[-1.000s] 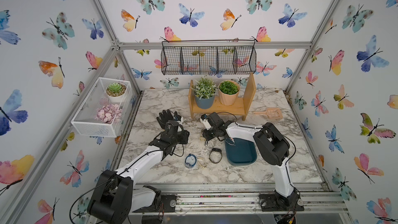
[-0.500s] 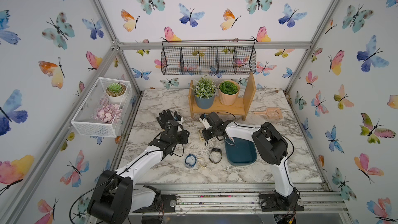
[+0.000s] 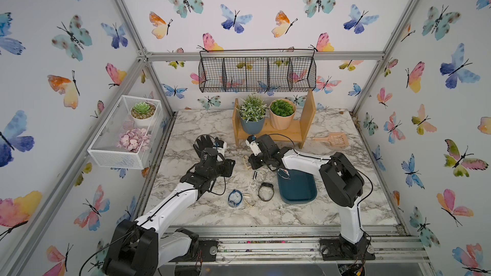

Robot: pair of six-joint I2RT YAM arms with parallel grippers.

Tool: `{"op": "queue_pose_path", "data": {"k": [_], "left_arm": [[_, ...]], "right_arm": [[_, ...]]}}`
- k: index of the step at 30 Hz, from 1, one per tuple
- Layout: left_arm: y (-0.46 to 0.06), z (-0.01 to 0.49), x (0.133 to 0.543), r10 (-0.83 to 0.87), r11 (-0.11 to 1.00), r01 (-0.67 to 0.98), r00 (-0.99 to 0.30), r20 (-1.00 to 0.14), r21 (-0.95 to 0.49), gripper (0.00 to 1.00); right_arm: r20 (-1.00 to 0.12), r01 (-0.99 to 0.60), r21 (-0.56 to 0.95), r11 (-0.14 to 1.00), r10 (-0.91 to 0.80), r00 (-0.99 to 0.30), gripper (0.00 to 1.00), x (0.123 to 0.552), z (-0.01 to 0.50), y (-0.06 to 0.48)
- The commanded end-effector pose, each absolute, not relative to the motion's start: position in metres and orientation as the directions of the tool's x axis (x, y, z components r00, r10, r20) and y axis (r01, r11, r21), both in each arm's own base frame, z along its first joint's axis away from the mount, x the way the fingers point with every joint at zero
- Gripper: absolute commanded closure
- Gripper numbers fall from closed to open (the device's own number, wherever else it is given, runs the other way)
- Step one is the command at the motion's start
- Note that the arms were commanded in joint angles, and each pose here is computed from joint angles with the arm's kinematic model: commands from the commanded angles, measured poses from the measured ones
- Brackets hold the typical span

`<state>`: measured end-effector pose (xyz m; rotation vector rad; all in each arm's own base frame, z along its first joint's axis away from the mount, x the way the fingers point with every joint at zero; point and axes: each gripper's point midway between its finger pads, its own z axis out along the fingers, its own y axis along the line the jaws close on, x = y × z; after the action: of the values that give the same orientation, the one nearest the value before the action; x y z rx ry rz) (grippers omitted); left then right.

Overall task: Put the watch into the storage box
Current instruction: Pick up the watch at the center of the board, then place the watch in the storage box.

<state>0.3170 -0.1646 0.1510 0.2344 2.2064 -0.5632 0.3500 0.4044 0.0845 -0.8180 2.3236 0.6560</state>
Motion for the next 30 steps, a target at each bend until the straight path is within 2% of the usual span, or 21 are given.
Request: {"op": "queue_pose_path", "data": {"k": [1, 8, 16, 30], "left_arm": [[-0.184, 0.170, 0.309, 0.005, 0.823, 0.458, -0.597, -0.802, -0.336, 0.60], [-0.214, 0.178, 0.297, 0.063, 0.749, 0.574, -0.561, -0.826, -0.333, 0.59], [-0.241, 0.179, 0.280, 0.107, 0.643, 0.676, -0.545, -0.832, -0.360, 0.58], [-0.268, 0.166, 0.270, 0.175, 0.585, 0.726, -0.549, -0.818, -0.362, 0.56]], "right_arm": [[-0.718, -0.704, 0.237, 0.670, -0.367, -0.591, 0.98, 0.346, 0.117, 0.404], [-0.731, -0.683, 0.156, 0.713, -0.382, -0.566, 0.98, 0.337, 0.135, 0.372], [-0.699, -0.620, 0.087, 0.780, -0.395, -0.596, 0.98, 0.328, 0.125, 0.330], [-0.683, -0.516, 0.083, 0.853, -0.328, -0.652, 0.98, 0.329, 0.122, 0.269]]}}
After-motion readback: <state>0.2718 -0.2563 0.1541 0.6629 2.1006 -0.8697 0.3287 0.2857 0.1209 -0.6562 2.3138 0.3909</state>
